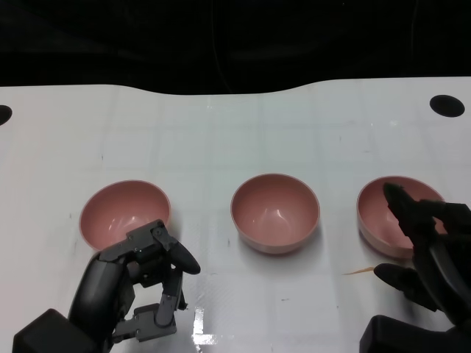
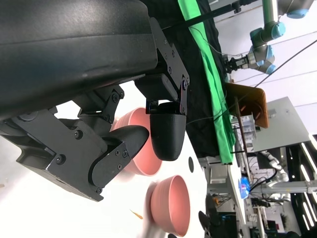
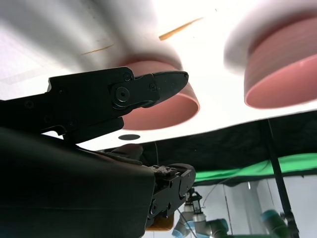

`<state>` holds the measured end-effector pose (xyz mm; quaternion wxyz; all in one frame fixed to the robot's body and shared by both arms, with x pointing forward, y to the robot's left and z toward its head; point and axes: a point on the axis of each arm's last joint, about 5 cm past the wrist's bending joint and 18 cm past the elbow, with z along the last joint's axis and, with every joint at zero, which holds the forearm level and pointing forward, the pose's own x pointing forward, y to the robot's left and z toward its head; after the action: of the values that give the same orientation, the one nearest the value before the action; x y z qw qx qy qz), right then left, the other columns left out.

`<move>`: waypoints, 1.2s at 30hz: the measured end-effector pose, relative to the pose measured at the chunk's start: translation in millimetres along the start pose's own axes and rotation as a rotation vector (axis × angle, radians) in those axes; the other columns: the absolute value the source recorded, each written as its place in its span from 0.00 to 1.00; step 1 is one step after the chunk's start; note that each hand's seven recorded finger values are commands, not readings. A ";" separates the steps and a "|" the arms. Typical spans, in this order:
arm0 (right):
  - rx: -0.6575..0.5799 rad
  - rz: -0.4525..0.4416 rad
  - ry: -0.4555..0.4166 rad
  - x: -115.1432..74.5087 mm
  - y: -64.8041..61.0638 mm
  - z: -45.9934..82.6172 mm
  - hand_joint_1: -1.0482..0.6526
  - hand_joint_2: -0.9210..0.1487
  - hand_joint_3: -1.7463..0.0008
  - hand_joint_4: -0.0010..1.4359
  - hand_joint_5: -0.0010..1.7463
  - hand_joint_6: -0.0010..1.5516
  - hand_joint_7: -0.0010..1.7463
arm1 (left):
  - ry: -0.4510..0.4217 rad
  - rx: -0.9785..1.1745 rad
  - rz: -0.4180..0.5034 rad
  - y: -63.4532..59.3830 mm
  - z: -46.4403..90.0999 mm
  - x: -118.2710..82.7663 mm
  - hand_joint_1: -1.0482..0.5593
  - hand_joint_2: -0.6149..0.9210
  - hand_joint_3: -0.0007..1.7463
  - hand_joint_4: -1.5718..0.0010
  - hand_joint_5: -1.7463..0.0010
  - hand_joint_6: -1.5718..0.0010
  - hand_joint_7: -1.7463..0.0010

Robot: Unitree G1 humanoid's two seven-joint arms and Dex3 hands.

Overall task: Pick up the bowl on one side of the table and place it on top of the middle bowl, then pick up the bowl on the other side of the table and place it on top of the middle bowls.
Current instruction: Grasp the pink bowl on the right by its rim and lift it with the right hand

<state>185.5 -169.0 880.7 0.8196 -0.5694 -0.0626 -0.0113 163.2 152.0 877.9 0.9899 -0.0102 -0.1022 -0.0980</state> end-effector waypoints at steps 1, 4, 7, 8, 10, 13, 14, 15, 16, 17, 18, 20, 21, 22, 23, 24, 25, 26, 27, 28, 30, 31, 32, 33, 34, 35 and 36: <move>-0.005 0.004 0.004 0.9 0.1 0.1 0.26 0.09 1.00 0.01 0.37 0.12 0.09 | 0.000 0.000 0.000 0.1 0.1 -0.2 0.57 0.69 0.74 0.49 0.00 0.53 0.22; -0.022 0.019 0.004 4.2 0.8 -0.4 0.28 0.08 1.00 0.04 0.37 0.13 0.08 | -0.001 0.000 0.000 0.3 1.0 -0.1 0.57 0.69 0.74 0.49 0.00 0.53 0.21; -0.044 0.042 0.007 7.8 2.1 -1.0 0.29 0.05 1.00 0.10 0.32 0.17 0.05 | 0.002 -0.006 0.001 0.5 2.8 0.6 0.57 0.69 0.74 0.49 0.00 0.53 0.21; -0.054 0.052 0.006 8.8 2.5 -1.2 0.30 0.05 1.00 0.12 0.30 0.19 0.04 | 0.002 -0.006 0.000 0.6 3.1 0.7 0.57 0.69 0.74 0.49 0.00 0.53 0.21; -0.071 0.066 0.014 10.7 2.5 -2.1 0.33 0.03 1.00 0.19 0.25 0.24 0.03 | 0.006 -0.005 -0.001 1.0 3.1 0.7 0.57 0.69 0.74 0.49 0.00 0.53 0.21; -0.089 0.089 0.035 13.1 2.4 -3.4 0.35 0.02 1.00 0.27 0.21 0.30 0.03 | 0.007 0.001 -0.003 1.9 3.2 0.5 0.57 0.69 0.74 0.49 0.00 0.53 0.21; -0.092 0.097 0.040 13.5 2.8 -3.7 0.37 0.02 1.00 0.31 0.20 0.33 0.03 | 0.008 0.002 -0.003 2.1 3.2 0.5 0.57 0.69 0.74 0.49 0.00 0.52 0.21; -0.095 0.101 0.043 13.7 3.0 -3.6 0.38 0.02 1.00 0.37 0.19 0.37 0.03 | 0.008 0.003 -0.003 2.2 3.2 0.4 0.57 0.69 0.74 0.48 0.00 0.52 0.22; -0.097 0.104 0.044 14.0 3.1 -3.5 0.38 0.02 1.00 0.42 0.17 0.40 0.03 | 0.008 0.002 -0.003 2.2 3.2 0.4 0.57 0.69 0.74 0.48 0.00 0.52 0.22; -0.100 0.106 0.044 14.4 3.2 -3.4 0.39 0.01 1.00 0.47 0.16 0.44 0.04 | 0.008 0.002 -0.004 2.2 3.2 0.4 0.57 0.69 0.74 0.48 0.00 0.52 0.22; -0.105 0.110 0.040 14.7 3.3 -3.6 0.40 0.01 1.00 0.55 0.14 0.49 0.04 | 0.008 0.002 -0.004 2.2 3.2 0.4 0.57 0.69 0.74 0.48 0.00 0.52 0.22; -0.115 0.115 0.036 14.8 3.4 -4.8 0.41 0.01 1.00 0.66 0.18 0.56 0.04 | 0.009 0.002 -0.005 2.1 3.1 0.4 0.57 0.69 0.74 0.48 0.00 0.52 0.22; -0.119 0.116 0.034 14.8 3.3 -5.8 0.42 0.00 1.00 0.67 0.32 0.60 0.02 | 0.009 0.002 -0.005 2.1 3.1 0.4 0.56 0.69 0.74 0.48 0.00 0.52 0.22; -0.122 0.118 0.033 14.6 3.3 -6.7 0.42 0.00 0.99 0.66 0.40 0.62 0.02 | 0.009 0.002 -0.005 2.1 3.1 0.4 0.56 0.69 0.74 0.48 0.00 0.52 0.22; -0.124 0.117 0.031 14.5 3.1 -7.4 0.42 0.00 0.99 0.67 0.44 0.63 0.01 | 0.009 0.003 -0.005 2.1 3.1 0.4 0.56 0.69 0.74 0.48 0.00 0.52 0.22; -0.126 0.116 0.029 14.5 3.0 -8.0 0.43 0.00 0.99 0.67 0.47 0.63 0.01 | 0.010 0.004 -0.006 2.1 3.1 0.5 0.56 0.69 0.74 0.49 0.00 0.52 0.22; -0.126 0.115 0.025 14.4 2.9 -8.5 0.44 0.00 0.98 0.65 0.54 0.64 0.01 | 0.010 0.005 -0.006 2.0 3.1 0.5 0.57 0.69 0.74 0.49 0.00 0.52 0.22; -0.123 0.114 0.024 14.3 3.1 -8.8 0.45 0.00 0.97 0.63 0.59 0.65 0.01 | 0.010 0.007 -0.007 2.0 3.1 0.5 0.57 0.69 0.74 0.49 0.00 0.52 0.22; -0.116 0.112 0.023 14.2 3.6 -9.1 0.45 0.00 0.97 0.62 0.63 0.66 0.01 | 0.010 0.008 -0.007 2.0 3.1 0.5 0.57 0.69 0.74 0.49 0.00 0.52 0.22; -0.107 0.113 0.024 14.1 4.2 -9.4 0.46 0.00 0.96 0.60 0.68 0.69 0.02 | 0.010 0.009 -0.007 2.0 3.1 0.5 0.57 0.69 0.74 0.49 0.00 0.52 0.22; -0.094 0.113 0.023 14.0 5.0 -10.0 0.47 0.00 0.96 0.59 0.69 0.72 0.02 | 0.010 0.009 -0.007 1.9 3.1 0.5 0.57 0.69 0.74 0.49 0.00 0.52 0.22; -0.087 0.110 0.022 14.0 4.9 -10.0 0.49 0.00 0.93 0.61 0.74 0.77 0.04 | 0.010 0.008 -0.007 1.9 3.1 0.5 0.57 0.69 0.74 0.49 0.00 0.53 0.22; -0.079 0.104 0.021 14.1 4.9 -10.1 0.51 0.05 0.84 0.60 0.82 0.81 0.05 | 0.010 0.008 -0.007 1.9 3.1 0.5 0.57 0.69 0.74 0.49 0.00 0.53 0.22; -0.067 0.098 0.018 14.3 4.8 -10.1 0.51 0.13 0.72 0.59 0.90 0.84 0.10 | 0.010 0.006 -0.007 1.9 3.1 0.5 0.57 0.69 0.74 0.49 0.00 0.53 0.22; -0.057 0.091 0.015 14.8 4.6 -9.9 0.52 0.24 0.58 0.58 0.95 0.80 0.22 | 0.009 0.004 -0.006 1.8 3.1 0.5 0.57 0.69 0.74 0.49 0.00 0.53 0.22; -0.052 0.083 0.012 15.4 4.4 -9.7 0.52 0.28 0.52 0.57 0.97 0.75 0.32 | 0.009 0.001 -0.005 1.8 3.1 0.6 0.58 0.69 0.74 0.49 0.00 0.53 0.22; -0.048 0.075 0.007 15.8 4.4 -9.7 0.53 0.32 0.47 0.61 0.99 0.64 0.59 | 0.008 0.000 -0.005 1.8 3.2 0.7 0.58 0.69 0.74 0.49 0.00 0.53 0.22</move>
<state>202.5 -175.7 875.1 0.8058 -0.5908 -0.0379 0.0157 163.6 153.8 881.1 0.9900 -0.0094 -0.0982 -0.1006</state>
